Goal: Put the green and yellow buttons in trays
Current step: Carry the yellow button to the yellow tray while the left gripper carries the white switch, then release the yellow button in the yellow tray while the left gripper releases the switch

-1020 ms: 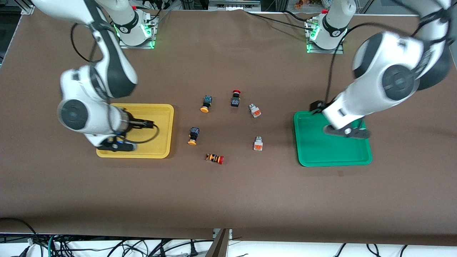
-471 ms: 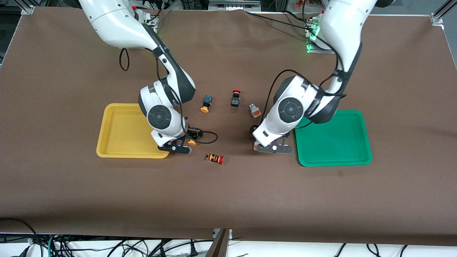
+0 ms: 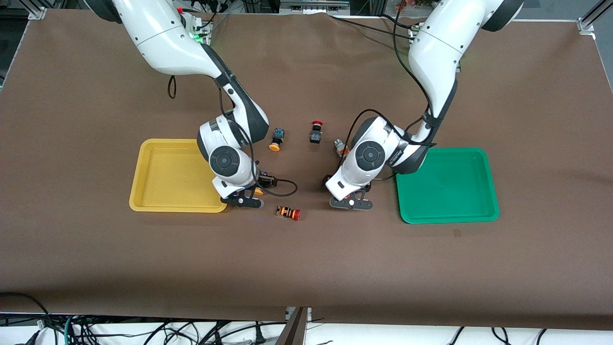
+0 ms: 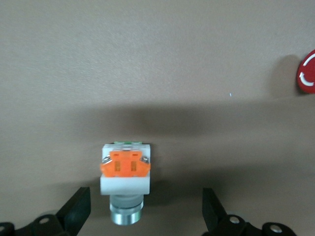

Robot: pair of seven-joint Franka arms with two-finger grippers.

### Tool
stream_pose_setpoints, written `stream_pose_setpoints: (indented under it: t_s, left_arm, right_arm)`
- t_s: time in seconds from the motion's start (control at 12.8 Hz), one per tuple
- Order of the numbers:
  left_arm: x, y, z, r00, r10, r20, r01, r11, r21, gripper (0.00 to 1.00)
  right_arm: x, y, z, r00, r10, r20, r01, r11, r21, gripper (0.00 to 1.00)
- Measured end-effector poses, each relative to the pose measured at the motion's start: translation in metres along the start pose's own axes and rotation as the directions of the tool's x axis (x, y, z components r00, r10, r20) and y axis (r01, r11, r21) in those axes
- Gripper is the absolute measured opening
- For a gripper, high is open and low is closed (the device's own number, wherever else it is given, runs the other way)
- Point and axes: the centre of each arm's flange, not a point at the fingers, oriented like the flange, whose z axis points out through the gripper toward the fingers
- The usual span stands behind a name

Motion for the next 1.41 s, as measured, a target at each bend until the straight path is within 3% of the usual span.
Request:
stream_pose_setpoints:
  t_s: [0.08, 0.24, 0.39, 0.63, 0.86, 1.1, 1.25, 1.41]
  left_arm:
    - [0.001, -0.003, 0.002, 1.000, 0.013, -0.004, -0.013, 1.000, 0.010, 0.91]
    - [0.002, -0.005, 0.004, 1.000, 0.020, -0.004, -0.020, 1.000, 0.017, 0.66]
    - [0.003, -0.005, 0.003, 1.000, 0.021, -0.006, -0.021, 1.000, 0.017, 0.42]
    - [0.013, -0.014, -0.024, 1.000, 0.006, 0.014, -0.006, 0.999, 0.042, 0.41]
    - [0.014, -0.069, -0.101, 0.984, -0.064, 0.168, 0.040, 0.989, 0.144, 0.41]
    - [0.020, -0.175, -0.130, 0.955, -0.010, 0.296, -0.044, 0.983, 0.176, 0.41]
    - [0.021, -0.233, -0.102, 0.953, 0.032, 0.301, -0.077, 0.987, 0.140, 0.41]
    - [0.008, -0.250, -0.053, 0.969, 0.065, 0.239, -0.096, 0.988, 0.120, 0.41]
  right_arm:
    - [0.000, 0.000, 0.004, 1.000, 0.000, 0.003, 0.000, 1.000, -0.002, 0.67]
    - [0.001, 0.001, 0.008, 1.000, 0.001, 0.003, -0.001, 1.000, -0.003, 0.46]
    - [0.008, 0.006, -0.002, 1.000, -0.012, -0.008, 0.012, 1.000, -0.004, 0.44]
    - [0.039, 0.062, -0.054, 0.994, -0.101, 0.046, 0.103, 0.994, -0.034, 0.44]
    - [0.067, 0.164, -0.086, 0.973, -0.175, 0.152, 0.188, 0.979, -0.077, 0.44]
    - [0.070, 0.240, -0.067, 0.957, -0.206, 0.205, 0.231, 0.967, -0.105, 0.44]
    - [0.063, 0.272, -0.039, 0.954, -0.229, 0.195, 0.254, 0.961, -0.110, 0.44]
    - [0.051, 0.290, -0.013, 0.954, -0.233, 0.189, 0.257, 0.960, -0.114, 0.44]
